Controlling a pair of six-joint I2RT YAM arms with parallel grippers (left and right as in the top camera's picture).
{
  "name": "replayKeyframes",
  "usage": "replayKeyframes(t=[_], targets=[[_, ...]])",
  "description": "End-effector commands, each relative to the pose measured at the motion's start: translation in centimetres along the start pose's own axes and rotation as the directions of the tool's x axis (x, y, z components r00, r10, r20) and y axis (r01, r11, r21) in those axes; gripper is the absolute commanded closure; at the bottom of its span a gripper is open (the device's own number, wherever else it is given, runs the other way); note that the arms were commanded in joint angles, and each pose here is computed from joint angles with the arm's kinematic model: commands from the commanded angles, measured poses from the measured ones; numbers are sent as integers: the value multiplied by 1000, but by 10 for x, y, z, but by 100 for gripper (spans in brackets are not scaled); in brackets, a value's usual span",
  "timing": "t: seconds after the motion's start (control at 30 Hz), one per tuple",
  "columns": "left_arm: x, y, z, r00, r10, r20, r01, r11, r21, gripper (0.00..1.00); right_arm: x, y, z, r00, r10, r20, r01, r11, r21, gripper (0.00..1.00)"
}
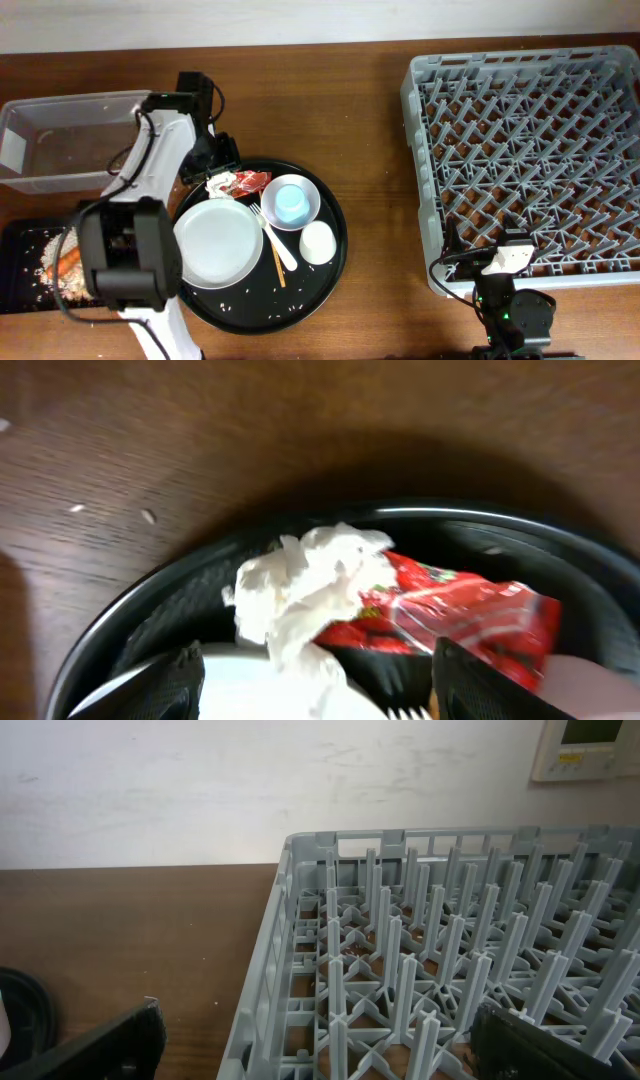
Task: Sort waste into correct bins and load items into the dishwasher rack
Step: 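Grasp the white tissue on the round tray with the left gripper, then drop the tissue into the clear plastic bin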
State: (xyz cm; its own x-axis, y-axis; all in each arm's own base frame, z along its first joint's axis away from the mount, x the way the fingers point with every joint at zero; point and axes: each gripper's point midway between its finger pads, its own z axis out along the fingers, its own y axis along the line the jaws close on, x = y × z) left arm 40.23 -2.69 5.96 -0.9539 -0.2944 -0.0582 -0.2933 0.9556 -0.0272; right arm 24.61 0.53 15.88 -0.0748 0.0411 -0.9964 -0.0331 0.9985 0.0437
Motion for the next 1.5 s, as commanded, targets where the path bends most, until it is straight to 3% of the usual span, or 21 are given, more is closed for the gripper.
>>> replayKeyframes(t=[0.0, 0.1, 0.2, 0.27, 0.43, 0.47, 0.57, 0.67, 0.73, 0.9, 1.1, 1.2, 1.23, 1.3, 1.33, 1.37, 1.43, 1.47], targets=[[1, 5, 24, 999, -19, -48, 17, 999, -42, 28, 2, 1, 0, 1000, -7, -2, 7, 1000, -4, 1], [5, 6, 35, 997, -19, -75, 15, 999, -52, 29, 2, 1, 0, 1000, -7, -2, 7, 1000, -4, 1], [5, 6, 37, 997, -18, -80, 14, 998, -54, 49, 2, 1, 0, 1000, -7, -2, 7, 1000, -4, 1], [7, 6, 37, 996, -18, -86, 13, 998, -56, 58, 2, 1, 0, 1000, -7, -2, 7, 1000, -4, 1], [16, 7, 43, 994, -10, -109, 2, 997, -73, 59, 2, 1, 0, 1000, -7, -2, 7, 1000, -4, 1], [17, 7, 43, 994, -9, -112, 0, 997, -74, 66, 2, 1, 0, 1000, -7, -2, 7, 1000, -4, 1], [19, 7, 43, 993, -8, -121, -2, 997, -77, 99, 2, 1, 0, 1000, -7, -2, 7, 1000, -4, 1], [21, 8, 26, 992, -8, -130, -2, 997, -80, 99, 2, 1, 0, 1000, -7, -2, 7, 1000, -4, 1], [13, 3, -9, 995, -6, -96, 1, 998, -57, 99, 2, 1, 0, 1000, -7, -2, 7, 1000, -4, 1], [-35, -3, -107, 985, -36, 171, 29, 999, 45, 99, 2, 1, 0, 1000, -7, -2, 7, 1000, -4, 1], [-118, 55, -151, 865, -199, 460, 169, 980, 107, 99, 2, 1, 0, 1000, -7, -2, 7, 1000, -4, 1], [-141, 127, -156, 756, -344, 557, 392, 919, 37, 99, 2, 1, 0, 1000, -7, -2, 7, 1000, -4, 1], [-146, 140, -154, 740, -360, 568, 415, 909, 35, 94, 2, 1, 0, 1000, -7, -2, 7, 1000, -4, 1], [-151, 163, -149, 721, -390, 572, 454, 890, 35, 65, 2, 1, 0, 1000, -7, -2, 7, 1000, -4, 1], [-152, 171, -145, 717, -401, 570, 468, 883, 33, 55, 2, 1, 0, 1000, -7, -2, 7, 1000, -4, 1], [-153, 181, -138, 716, -414, 562, 485, 874, 26, 34, 2, 1, 0, 1000, -7, -2, 7, 1000, -4, 1], [-153, 187, -134, 716, -422, 556, 495, 869, 21, 7, 2, 1, 0, 1000, -7, -2, 7, 1000, -4, 1], [-153, 187, -134, 715, -422, 557, 495, 868, 22, 1, 2, 1, 0, 1000, -7, -2, 7, 1000, -4, 1]])
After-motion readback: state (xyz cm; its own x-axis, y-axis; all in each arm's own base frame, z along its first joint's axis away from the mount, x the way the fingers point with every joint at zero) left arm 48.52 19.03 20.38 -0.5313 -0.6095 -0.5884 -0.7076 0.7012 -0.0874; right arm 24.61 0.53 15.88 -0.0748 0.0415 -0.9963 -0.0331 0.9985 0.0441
